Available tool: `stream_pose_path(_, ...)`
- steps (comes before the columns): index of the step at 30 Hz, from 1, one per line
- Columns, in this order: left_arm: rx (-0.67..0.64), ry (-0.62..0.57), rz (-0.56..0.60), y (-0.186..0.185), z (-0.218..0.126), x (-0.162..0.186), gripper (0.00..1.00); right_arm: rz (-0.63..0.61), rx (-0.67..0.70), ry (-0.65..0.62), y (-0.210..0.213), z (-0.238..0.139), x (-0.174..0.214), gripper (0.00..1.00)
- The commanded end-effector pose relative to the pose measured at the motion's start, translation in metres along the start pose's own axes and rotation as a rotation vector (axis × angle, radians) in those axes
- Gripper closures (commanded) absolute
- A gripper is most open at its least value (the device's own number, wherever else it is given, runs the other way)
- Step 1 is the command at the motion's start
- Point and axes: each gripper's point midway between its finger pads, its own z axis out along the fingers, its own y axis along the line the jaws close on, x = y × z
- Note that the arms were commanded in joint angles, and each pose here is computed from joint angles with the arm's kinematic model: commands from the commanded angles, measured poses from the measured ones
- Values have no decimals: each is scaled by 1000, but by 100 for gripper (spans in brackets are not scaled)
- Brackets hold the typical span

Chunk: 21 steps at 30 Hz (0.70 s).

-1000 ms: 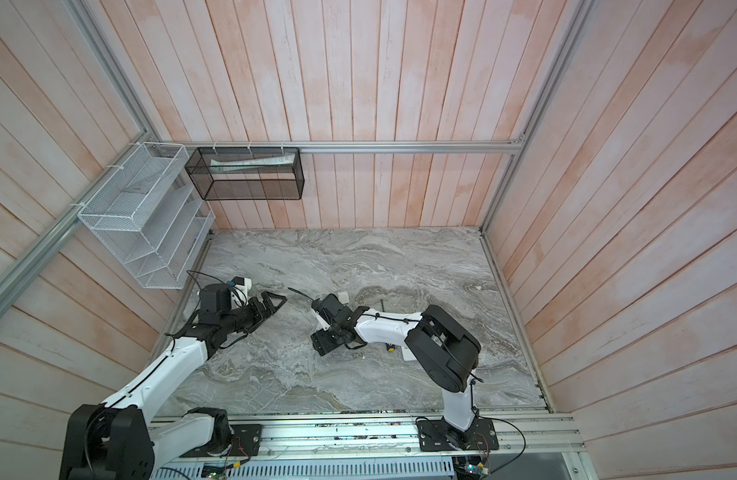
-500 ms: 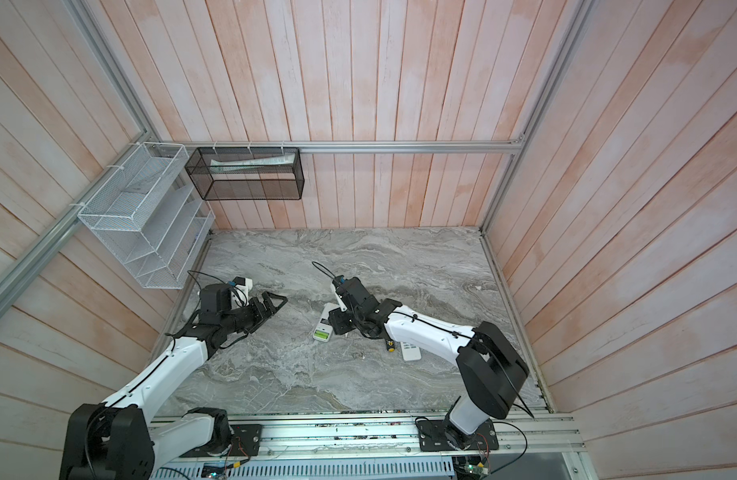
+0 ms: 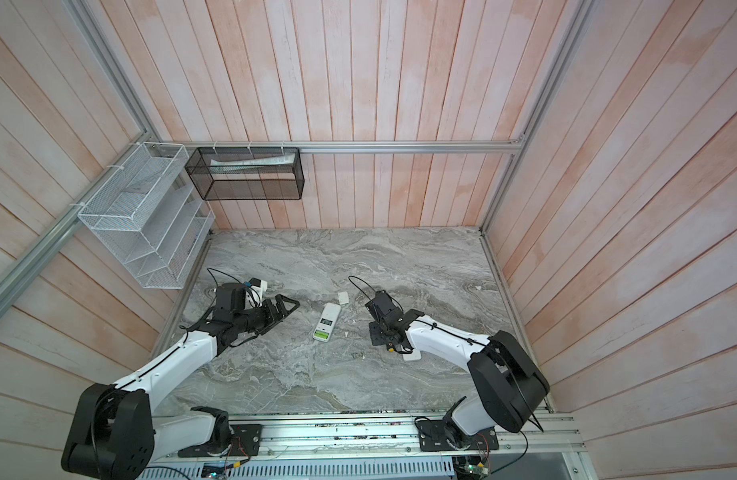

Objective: Unload the batteries from the remote control
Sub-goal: 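Move the right gripper to the black-and-yellow screwdriver and grasp its handle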

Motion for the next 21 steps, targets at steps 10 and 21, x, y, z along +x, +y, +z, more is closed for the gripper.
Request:
stream_pose_path(10, 65, -15, 19, -21, 7, -11, 0, 26, 76, -8, -22, 4, 11, 74)
stream_pose_path(21, 64, -18, 19, -23, 6, -12, 0, 37, 73, -50, -30, -5, 6, 74)
